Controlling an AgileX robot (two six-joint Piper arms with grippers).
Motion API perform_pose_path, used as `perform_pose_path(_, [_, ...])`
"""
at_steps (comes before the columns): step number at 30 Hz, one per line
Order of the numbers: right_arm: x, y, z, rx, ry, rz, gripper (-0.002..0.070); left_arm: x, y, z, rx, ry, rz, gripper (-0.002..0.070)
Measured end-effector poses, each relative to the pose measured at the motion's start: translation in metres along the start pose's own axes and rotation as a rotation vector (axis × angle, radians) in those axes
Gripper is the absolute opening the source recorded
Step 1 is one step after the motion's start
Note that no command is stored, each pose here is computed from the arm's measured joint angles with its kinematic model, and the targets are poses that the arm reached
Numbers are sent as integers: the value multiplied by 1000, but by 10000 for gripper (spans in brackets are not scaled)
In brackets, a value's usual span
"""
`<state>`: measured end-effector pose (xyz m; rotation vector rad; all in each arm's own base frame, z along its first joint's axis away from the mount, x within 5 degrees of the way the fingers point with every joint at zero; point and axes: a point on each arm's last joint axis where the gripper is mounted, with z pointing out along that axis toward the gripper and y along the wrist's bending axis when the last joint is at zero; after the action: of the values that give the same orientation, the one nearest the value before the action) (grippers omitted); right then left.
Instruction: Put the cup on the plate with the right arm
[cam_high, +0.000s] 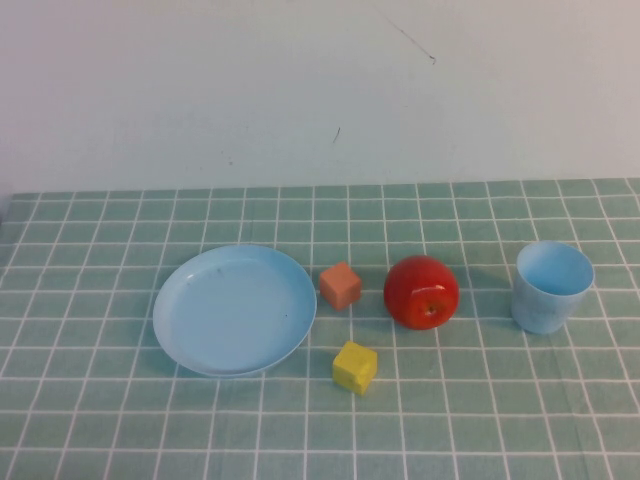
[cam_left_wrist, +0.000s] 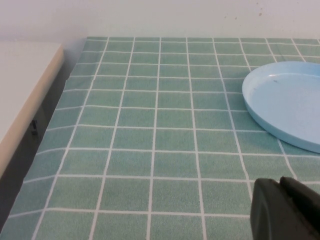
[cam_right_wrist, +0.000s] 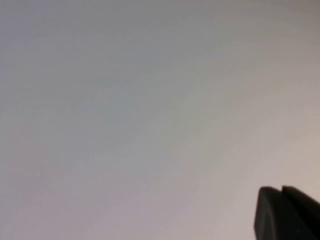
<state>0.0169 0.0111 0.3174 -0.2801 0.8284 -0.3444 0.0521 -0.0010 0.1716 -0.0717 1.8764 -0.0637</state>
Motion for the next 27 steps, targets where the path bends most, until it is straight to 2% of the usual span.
perform_pose_path(5, [-48, -28, 27, 39, 17, -49, -2, 0, 0, 0, 0, 0, 0, -3])
perform_pose_path(9, [-53, -44, 62, 31, 234, -45, -2, 0, 0, 0, 0, 0, 0, -3])
perform_pose_path(16, [-4, -46, 108, -52, 820, -31, -2, 0, 0, 0, 0, 0, 0, -3])
perform_pose_path(19, [16, -40, 118, -89, 911, -38, -2, 0, 0, 0, 0, 0, 0, -3])
perform_pose_path(25, [36, -21, 132, -122, 981, 239, -2, 0, 0, 0, 0, 0, 0, -3])
perform_pose_path(27, [44, -14, 138, -158, 1018, 281, -2, 0, 0, 0, 0, 0, 0, -2])
